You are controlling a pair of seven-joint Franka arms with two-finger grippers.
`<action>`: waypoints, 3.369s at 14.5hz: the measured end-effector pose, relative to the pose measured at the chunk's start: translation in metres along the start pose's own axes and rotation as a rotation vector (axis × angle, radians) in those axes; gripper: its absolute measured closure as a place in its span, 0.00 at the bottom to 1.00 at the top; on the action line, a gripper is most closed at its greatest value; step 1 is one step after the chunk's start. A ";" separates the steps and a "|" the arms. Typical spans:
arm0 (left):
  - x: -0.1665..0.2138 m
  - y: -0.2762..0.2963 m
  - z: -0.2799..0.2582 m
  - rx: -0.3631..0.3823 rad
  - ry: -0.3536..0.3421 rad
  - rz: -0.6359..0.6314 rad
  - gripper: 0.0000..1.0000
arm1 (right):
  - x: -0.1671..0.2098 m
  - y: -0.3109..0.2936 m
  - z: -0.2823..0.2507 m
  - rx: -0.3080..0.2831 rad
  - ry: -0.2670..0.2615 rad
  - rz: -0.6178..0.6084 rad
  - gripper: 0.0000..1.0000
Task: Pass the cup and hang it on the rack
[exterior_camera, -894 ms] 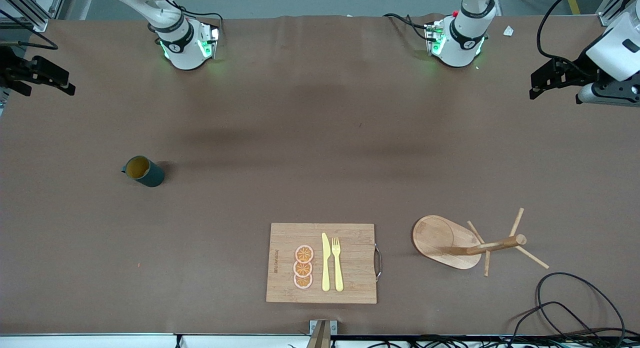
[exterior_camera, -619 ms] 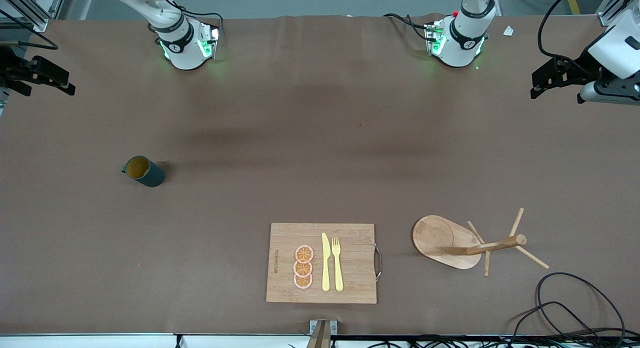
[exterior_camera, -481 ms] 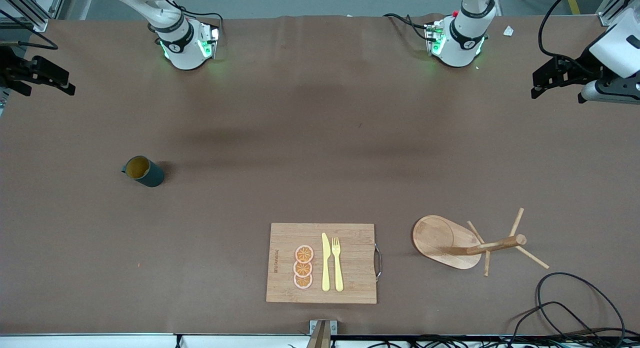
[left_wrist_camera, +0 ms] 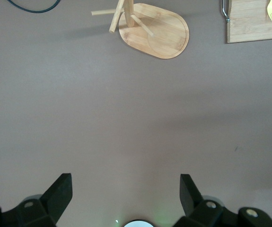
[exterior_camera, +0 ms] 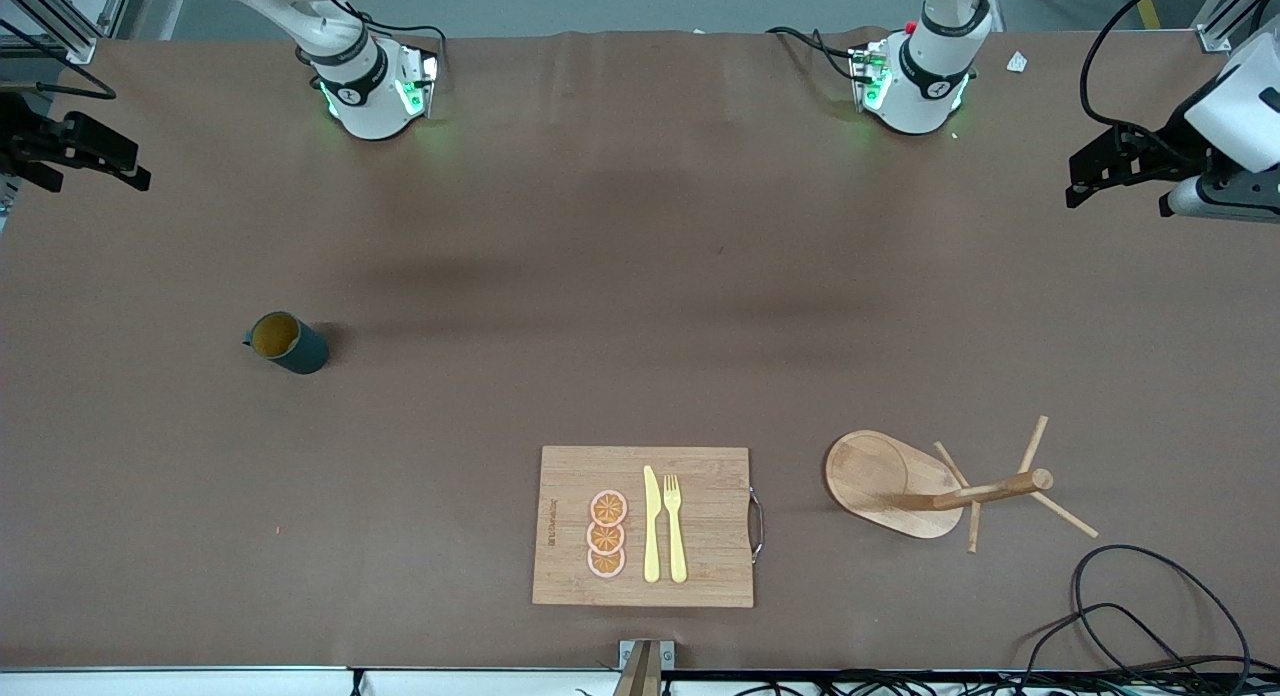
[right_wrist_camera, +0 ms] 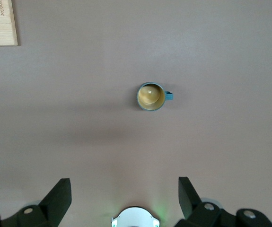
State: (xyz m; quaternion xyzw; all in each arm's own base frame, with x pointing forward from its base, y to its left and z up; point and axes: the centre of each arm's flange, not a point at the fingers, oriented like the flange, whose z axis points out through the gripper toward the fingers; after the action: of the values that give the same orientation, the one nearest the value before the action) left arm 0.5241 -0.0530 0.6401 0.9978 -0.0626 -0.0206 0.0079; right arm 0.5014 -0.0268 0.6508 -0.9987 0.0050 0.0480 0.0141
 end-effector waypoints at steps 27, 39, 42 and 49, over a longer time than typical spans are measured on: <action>0.001 0.002 0.003 0.000 -0.011 -0.029 0.00 | 0.036 0.021 0.049 0.003 -0.073 0.039 0.00; 0.001 0.004 0.003 0.000 -0.012 -0.027 0.00 | 0.132 0.074 0.276 -0.036 0.012 -0.345 0.00; 0.001 0.001 0.006 0.000 -0.019 -0.032 0.00 | 0.112 0.081 0.330 -0.033 0.008 -0.375 0.00; -0.009 -0.002 -0.008 0.002 0.011 -0.041 0.00 | 0.086 0.091 0.387 -0.041 0.025 -0.438 0.00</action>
State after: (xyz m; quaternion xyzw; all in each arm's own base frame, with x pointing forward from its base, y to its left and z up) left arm 0.5162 -0.0495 0.6487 0.9990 -0.0421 -0.0153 0.0070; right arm 0.5485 -0.1073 0.2553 -0.9766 -0.2126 0.0317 0.0040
